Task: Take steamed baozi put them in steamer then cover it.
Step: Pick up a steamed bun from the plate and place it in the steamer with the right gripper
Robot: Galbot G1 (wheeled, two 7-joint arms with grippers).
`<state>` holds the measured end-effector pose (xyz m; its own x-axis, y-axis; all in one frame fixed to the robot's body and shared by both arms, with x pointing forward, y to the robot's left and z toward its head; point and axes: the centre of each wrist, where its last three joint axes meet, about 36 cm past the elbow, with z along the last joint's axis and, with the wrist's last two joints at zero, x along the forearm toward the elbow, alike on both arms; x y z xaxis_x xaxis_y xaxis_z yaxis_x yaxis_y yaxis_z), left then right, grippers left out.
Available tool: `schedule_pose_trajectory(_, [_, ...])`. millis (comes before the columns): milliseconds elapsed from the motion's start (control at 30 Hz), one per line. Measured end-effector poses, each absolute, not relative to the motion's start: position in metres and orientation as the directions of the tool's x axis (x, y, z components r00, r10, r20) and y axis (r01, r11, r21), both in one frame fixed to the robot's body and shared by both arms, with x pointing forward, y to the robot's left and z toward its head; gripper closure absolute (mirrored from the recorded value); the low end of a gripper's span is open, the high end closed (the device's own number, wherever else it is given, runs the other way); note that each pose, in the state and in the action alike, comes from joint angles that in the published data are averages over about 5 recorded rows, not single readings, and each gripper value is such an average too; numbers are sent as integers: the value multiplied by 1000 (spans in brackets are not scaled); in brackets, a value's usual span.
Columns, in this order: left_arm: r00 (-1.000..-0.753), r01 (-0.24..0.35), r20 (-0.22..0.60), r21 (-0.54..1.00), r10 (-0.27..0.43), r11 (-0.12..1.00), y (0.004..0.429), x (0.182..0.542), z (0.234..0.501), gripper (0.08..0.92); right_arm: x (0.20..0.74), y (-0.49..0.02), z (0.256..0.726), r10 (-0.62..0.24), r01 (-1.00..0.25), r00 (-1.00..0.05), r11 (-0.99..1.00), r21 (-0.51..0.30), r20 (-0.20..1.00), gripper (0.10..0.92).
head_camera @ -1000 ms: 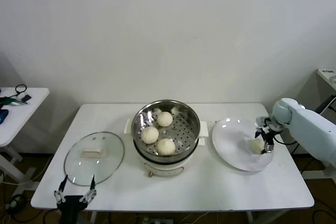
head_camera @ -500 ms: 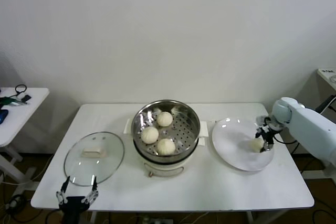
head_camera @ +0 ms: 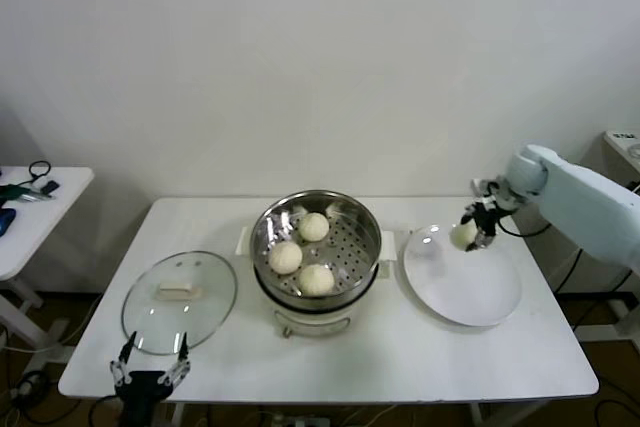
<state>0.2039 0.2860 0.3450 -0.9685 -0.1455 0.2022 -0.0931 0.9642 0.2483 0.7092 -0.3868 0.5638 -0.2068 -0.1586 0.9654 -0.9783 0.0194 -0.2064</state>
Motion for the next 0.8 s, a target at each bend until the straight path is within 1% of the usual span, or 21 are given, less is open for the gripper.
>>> schedule_pose_trajectory(233, [-973, -70, 198, 242, -120, 968, 283, 204, 349, 177, 721, -326, 634, -252, -967, -245, -4, -254, 936, 344])
schedule_pose_trajectory(400, [-975, -59, 197, 240, -108, 969, 282, 203, 352, 177, 720, -276, 670, -308, -964, -243, -32, -265, 920, 344])
schedule_pose_trajectory(600, [-975, -52, 196, 235, -100, 970, 280, 201, 352, 177, 712, -220, 684, -340, -967, -210, -66, -246, 917, 344])
schedule_pose_trajectory(800, [-976, -50, 194, 235, -97, 971, 281, 201, 352, 177, 700, -175, 675, -327, -971, -165, -110, -211, 930, 340])
